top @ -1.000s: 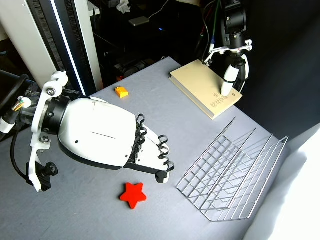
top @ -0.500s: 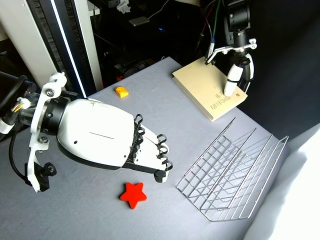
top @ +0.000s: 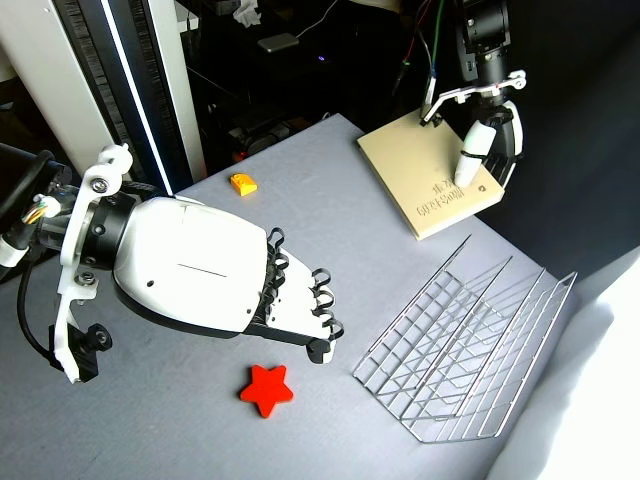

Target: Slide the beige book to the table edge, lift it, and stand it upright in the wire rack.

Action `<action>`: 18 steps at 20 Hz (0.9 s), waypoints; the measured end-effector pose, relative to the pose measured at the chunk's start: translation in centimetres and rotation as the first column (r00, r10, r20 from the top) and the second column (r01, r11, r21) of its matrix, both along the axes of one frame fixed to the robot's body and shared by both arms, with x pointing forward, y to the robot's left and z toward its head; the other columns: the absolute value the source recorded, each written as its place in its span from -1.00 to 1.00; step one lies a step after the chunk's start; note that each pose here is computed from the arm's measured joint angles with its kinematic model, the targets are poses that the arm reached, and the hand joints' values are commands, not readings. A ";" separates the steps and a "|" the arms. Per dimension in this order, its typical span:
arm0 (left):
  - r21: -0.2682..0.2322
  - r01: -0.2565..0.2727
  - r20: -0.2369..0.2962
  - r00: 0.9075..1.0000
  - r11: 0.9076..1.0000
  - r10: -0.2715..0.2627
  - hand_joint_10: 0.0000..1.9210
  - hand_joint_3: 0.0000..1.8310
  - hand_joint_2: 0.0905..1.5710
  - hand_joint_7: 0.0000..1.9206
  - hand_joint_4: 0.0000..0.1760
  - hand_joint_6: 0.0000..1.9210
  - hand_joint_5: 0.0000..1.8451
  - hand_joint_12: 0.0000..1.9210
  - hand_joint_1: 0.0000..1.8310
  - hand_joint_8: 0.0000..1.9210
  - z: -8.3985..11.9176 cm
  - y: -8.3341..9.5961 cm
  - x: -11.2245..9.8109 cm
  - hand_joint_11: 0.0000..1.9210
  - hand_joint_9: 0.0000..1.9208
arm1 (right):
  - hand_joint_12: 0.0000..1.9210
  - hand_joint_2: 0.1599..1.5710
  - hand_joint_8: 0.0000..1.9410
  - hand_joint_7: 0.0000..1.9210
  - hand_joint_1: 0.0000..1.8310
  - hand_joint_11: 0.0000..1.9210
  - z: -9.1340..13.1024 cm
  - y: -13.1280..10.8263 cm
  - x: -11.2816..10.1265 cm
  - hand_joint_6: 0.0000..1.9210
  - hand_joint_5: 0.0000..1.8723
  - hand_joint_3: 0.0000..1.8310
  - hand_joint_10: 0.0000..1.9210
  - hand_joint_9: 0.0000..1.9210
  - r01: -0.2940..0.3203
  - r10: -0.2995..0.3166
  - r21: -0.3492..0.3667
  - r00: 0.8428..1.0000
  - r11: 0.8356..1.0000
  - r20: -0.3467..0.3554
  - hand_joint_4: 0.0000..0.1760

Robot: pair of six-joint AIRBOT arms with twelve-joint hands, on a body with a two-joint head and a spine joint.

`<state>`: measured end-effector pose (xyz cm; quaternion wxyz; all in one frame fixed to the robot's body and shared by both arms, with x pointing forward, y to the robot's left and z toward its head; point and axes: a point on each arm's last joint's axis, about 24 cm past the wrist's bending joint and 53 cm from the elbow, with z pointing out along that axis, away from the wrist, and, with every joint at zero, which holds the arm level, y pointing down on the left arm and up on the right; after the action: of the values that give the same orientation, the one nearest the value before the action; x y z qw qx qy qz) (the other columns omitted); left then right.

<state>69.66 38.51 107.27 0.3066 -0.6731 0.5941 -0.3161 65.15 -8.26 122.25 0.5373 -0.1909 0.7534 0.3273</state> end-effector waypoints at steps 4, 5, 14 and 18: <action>-0.001 0.017 0.050 0.999 1.000 -0.017 0.53 -1.00 0.51 -0.22 -1.00 0.19 -0.16 0.48 0.48 0.43 1.7 0.8 0.7 -0.22 -0.18 | -0.01 0.38 -0.99 -0.58 -0.87 -0.99 -0.3 -0.3 -0.8 -0.99 -0.60 -1.00 -0.99 -0.58 0.016 -0.016 0.002 1.000 1.000 -0.014 -1.00; -0.007 0.026 0.063 0.998 1.000 -0.025 0.53 -1.00 0.51 -0.22 -1.00 0.19 -0.16 0.48 0.48 0.43 2.0 0.7 0.9 -0.22 -0.18 | -0.01 0.38 -0.99 -0.58 -0.87 -0.99 -0.3 -0.3 -0.8 -0.99 -0.60 -1.00 -0.99 -0.58 0.019 -0.019 0.002 1.000 1.000 -0.013 -1.00; -0.033 0.182 0.221 0.960 0.983 -0.170 0.44 -1.00 0.48 -0.17 -1.00 0.22 -0.20 0.34 0.48 0.36 6.0 -1.1 2.4 -0.11 -0.11 | -0.07 0.39 -1.00 -0.58 -0.83 -1.00 0.0 -1.6 -1.1 -1.00 -0.61 -1.00 -1.00 -0.60 0.045 -0.045 -0.010 0.999 0.999 0.003 -1.00; 0.060 0.271 0.292 0.916 0.961 -0.276 0.40 -1.00 0.46 -0.13 -1.00 0.15 -0.14 0.37 0.48 0.30 8.0 -1.7 3.0 -0.11 -0.06 | -0.09 0.37 -1.00 -0.61 -0.81 -1.00 0.2 -2.9 -1.0 -1.00 -0.64 -1.00 -1.00 -0.63 0.072 -0.071 -0.016 0.997 0.997 0.010 -1.00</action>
<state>72.68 36.85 115.28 0.3513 -0.5254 0.6323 -0.4480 64.20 -11.17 122.45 0.5508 -0.1698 0.7598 0.3008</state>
